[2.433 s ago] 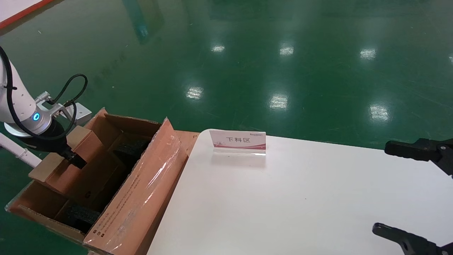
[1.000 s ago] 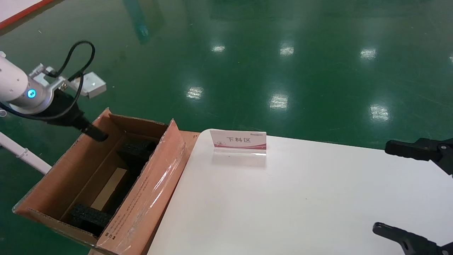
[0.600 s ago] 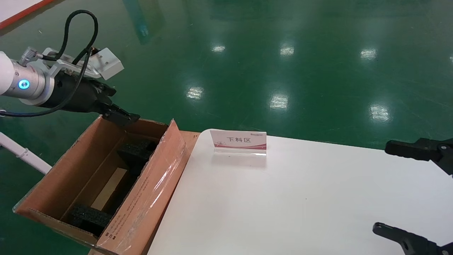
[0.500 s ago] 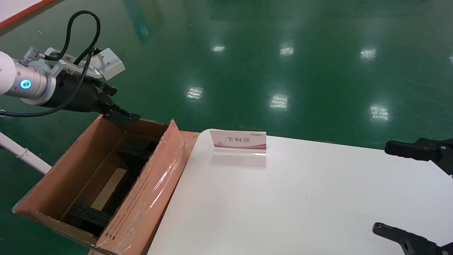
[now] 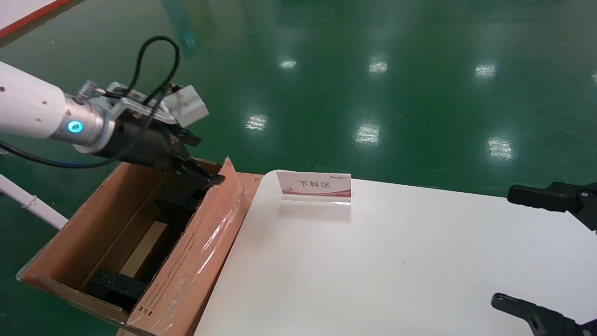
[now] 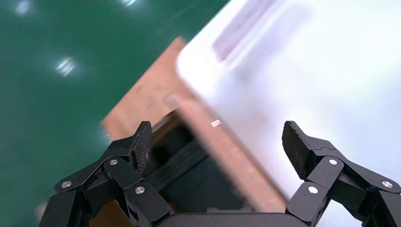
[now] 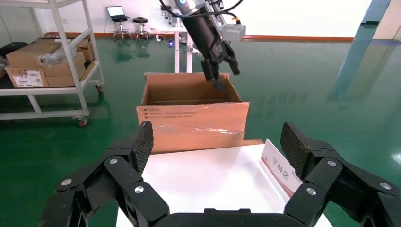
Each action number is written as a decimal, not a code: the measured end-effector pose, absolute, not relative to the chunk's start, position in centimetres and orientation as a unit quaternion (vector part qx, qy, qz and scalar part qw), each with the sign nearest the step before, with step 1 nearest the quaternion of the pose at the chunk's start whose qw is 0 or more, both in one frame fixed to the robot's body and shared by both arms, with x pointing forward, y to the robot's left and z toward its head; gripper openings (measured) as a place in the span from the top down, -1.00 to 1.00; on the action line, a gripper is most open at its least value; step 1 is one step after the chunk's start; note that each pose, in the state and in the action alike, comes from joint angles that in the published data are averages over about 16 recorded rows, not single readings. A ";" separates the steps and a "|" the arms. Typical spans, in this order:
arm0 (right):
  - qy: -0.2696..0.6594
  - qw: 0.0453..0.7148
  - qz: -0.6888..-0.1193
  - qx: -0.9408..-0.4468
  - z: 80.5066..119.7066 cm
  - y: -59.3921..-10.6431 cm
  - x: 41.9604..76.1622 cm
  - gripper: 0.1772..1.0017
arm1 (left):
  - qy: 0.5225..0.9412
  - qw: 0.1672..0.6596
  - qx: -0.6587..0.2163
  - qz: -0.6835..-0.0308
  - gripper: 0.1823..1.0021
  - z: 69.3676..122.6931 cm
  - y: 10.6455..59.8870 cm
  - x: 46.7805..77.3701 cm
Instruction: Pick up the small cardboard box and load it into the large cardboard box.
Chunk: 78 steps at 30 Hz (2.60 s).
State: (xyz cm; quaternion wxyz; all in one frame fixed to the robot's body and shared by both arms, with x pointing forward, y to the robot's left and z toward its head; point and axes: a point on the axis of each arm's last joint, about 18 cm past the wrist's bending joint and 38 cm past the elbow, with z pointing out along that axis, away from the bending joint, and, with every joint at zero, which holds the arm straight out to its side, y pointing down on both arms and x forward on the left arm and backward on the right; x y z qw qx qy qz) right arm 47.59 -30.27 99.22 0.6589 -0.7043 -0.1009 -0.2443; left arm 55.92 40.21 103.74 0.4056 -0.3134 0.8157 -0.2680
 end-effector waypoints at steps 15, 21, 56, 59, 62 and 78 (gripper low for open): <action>-0.101 0.659 -0.244 -0.704 99.2 -30.3 47.6 -1.00 | 0.855 0.309 -0.183 -0.374 -1.00 101.2 33.0 55.5; -0.101 0.659 -0.244 -0.704 99.2 -30.3 47.6 -1.00 | 0.853 0.276 -0.128 -0.424 -1.00 100.5 30.9 54.6; -0.101 0.659 -0.244 -0.704 99.2 -30.3 47.6 -1.00 | 0.694 0.246 0.106 -0.668 -1.00 99.2 30.3 47.1; -0.101 0.659 -0.244 -0.704 99.2 -30.3 47.6 -1.00 | 0.692 0.247 0.107 -0.670 -1.00 99.1 30.4 47.0; -0.101 0.659 -0.244 -0.704 99.2 -30.3 47.6 -1.00 | 0.693 0.245 0.106 -0.669 -1.00 99.1 30.3 47.1; -0.101 0.659 -0.244 -0.704 99.2 -30.3 47.6 -1.00 | 0.702 0.244 0.102 -0.661 -1.00 99.2 30.1 47.4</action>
